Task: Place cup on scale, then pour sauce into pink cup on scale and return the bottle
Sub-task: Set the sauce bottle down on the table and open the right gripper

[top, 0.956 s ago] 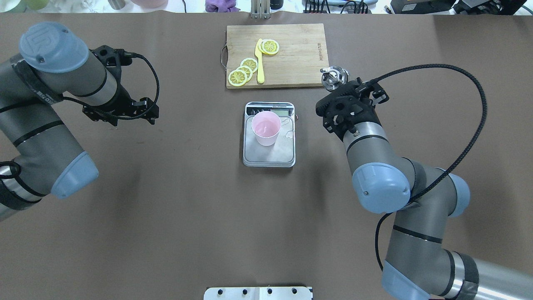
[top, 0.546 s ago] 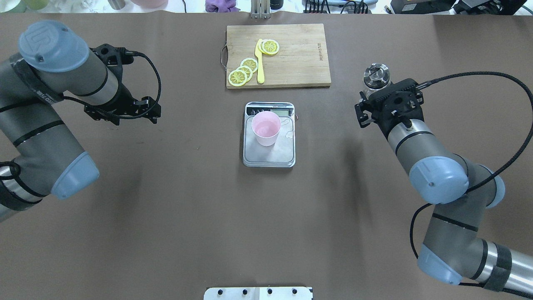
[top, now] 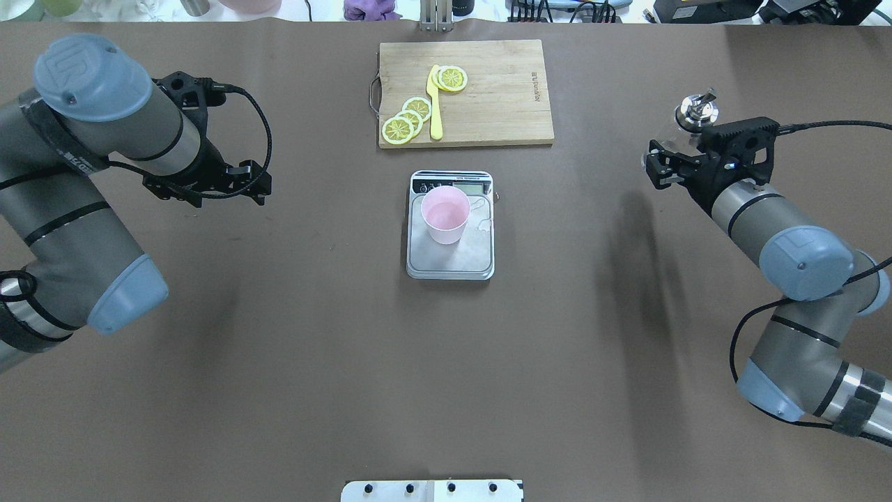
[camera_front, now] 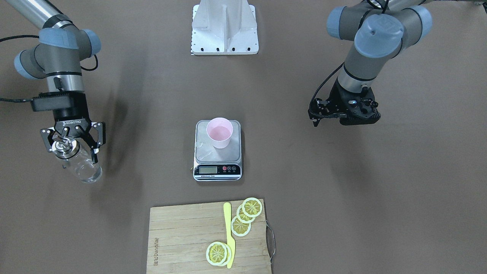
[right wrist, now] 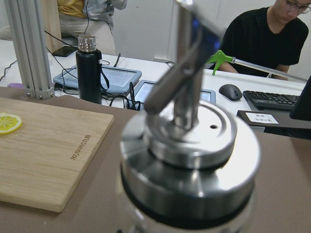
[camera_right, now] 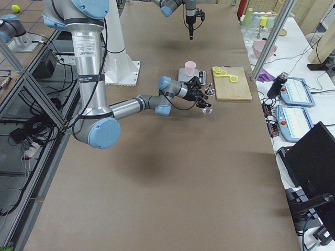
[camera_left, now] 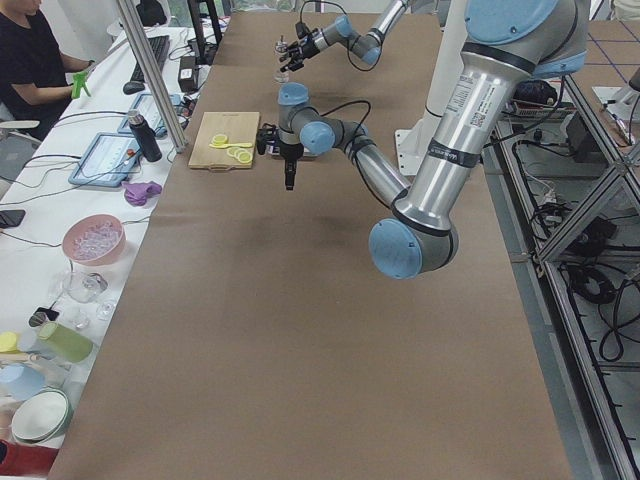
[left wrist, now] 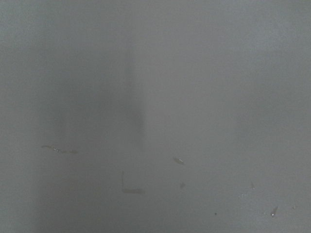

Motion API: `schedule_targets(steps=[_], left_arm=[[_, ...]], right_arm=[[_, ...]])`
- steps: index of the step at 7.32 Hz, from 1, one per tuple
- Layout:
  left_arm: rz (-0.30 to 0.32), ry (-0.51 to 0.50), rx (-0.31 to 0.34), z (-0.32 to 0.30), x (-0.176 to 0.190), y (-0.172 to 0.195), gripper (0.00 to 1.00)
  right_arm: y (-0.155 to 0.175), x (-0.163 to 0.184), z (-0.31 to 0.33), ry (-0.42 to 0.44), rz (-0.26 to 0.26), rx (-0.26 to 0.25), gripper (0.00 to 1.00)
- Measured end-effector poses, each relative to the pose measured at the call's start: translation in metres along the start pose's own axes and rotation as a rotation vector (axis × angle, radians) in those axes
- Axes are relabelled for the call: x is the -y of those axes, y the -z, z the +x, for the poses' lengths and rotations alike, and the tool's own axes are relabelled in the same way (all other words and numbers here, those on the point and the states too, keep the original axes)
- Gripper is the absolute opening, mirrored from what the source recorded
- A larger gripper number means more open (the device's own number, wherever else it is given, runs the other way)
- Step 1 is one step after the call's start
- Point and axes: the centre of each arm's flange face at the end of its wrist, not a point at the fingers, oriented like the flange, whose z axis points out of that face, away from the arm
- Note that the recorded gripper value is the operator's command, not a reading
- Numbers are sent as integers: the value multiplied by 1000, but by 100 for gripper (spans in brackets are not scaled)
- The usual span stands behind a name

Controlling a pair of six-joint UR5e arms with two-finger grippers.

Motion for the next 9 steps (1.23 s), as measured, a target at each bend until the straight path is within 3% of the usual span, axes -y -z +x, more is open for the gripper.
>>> schedule_targets(steps=[2, 4, 5, 6, 9], left_arm=[[1, 0, 0, 0, 0, 0, 98], [0, -1, 0, 0, 0, 0, 98], [0, -1, 0, 1, -1, 0, 98], [0, -1, 1, 0, -1, -1, 98], [-1, 0, 3, -1, 0, -1, 98]], right_arm=[[-15, -25, 38, -38, -101, -27, 0], [-24, -42, 55, -31, -147, -51, 0], [-25, -43, 58, -30, -150, -54, 21], [-26, -42, 58, -32, -150, -54, 99], [-21, -40, 62, -73, -129, -55, 100]])
